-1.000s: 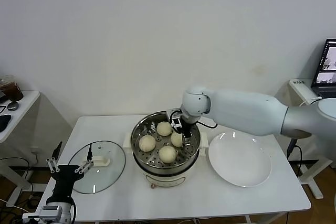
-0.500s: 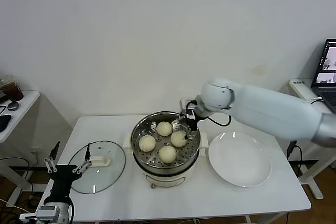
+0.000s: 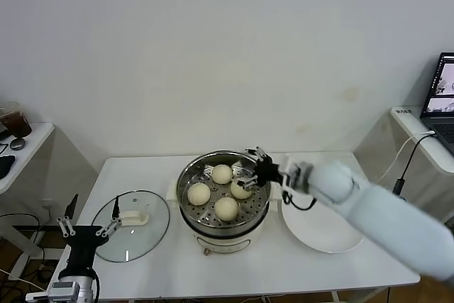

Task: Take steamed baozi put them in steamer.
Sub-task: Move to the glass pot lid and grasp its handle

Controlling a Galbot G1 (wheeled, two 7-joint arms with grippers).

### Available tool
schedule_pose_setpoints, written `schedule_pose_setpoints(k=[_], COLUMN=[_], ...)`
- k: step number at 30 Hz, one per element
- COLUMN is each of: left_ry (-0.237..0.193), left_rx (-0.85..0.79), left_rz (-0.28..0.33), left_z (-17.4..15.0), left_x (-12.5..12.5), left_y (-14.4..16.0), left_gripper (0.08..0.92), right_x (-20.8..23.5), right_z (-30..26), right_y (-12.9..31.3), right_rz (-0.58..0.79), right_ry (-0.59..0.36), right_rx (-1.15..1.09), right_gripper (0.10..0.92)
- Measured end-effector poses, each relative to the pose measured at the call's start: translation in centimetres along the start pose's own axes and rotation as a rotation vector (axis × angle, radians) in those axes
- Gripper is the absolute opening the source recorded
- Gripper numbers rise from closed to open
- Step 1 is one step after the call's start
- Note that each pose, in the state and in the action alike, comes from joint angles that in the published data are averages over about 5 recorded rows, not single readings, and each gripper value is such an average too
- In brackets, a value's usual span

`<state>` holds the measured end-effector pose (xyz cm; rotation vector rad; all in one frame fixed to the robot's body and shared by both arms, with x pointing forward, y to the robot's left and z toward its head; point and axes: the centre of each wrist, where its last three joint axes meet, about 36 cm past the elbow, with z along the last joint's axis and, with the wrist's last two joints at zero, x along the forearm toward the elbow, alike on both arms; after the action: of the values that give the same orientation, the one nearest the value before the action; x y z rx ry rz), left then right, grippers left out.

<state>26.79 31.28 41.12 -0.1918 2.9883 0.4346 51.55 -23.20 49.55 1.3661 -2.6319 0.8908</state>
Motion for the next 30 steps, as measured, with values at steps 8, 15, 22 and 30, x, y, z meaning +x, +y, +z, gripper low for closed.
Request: schedule_pose_setpoints(k=[8, 15, 22, 30], left_ry=[0.014, 0.025, 0.05, 0.032], left_rx=[-0.036, -0.231, -0.605, -1.034], left_rz=[-0.017, -0.066, -0.058, 0.092], left_z=[1.0, 3.0, 7.0, 11.9], left_x=[0.3, 0.0, 0.8, 1.3], left_y=[-0.2, 0.8, 3.2, 6.2], left_gripper=[0.823, 0.823, 0.823, 0.823], right_x=[3.1, 7.9, 13.4, 17.5], right_z=[5.4, 9.0, 12.3, 14.5], right_y=[6.1, 10.3, 14.2, 18.8], right_rz=[0.279, 0.569, 0.781, 0.874], right_ry=[-0.213, -0.259, -0.149, 0.006], right_rx=[-0.095, -0.195, -0.302, -0.422], right_gripper=[0.823, 0.823, 0.823, 0.823])
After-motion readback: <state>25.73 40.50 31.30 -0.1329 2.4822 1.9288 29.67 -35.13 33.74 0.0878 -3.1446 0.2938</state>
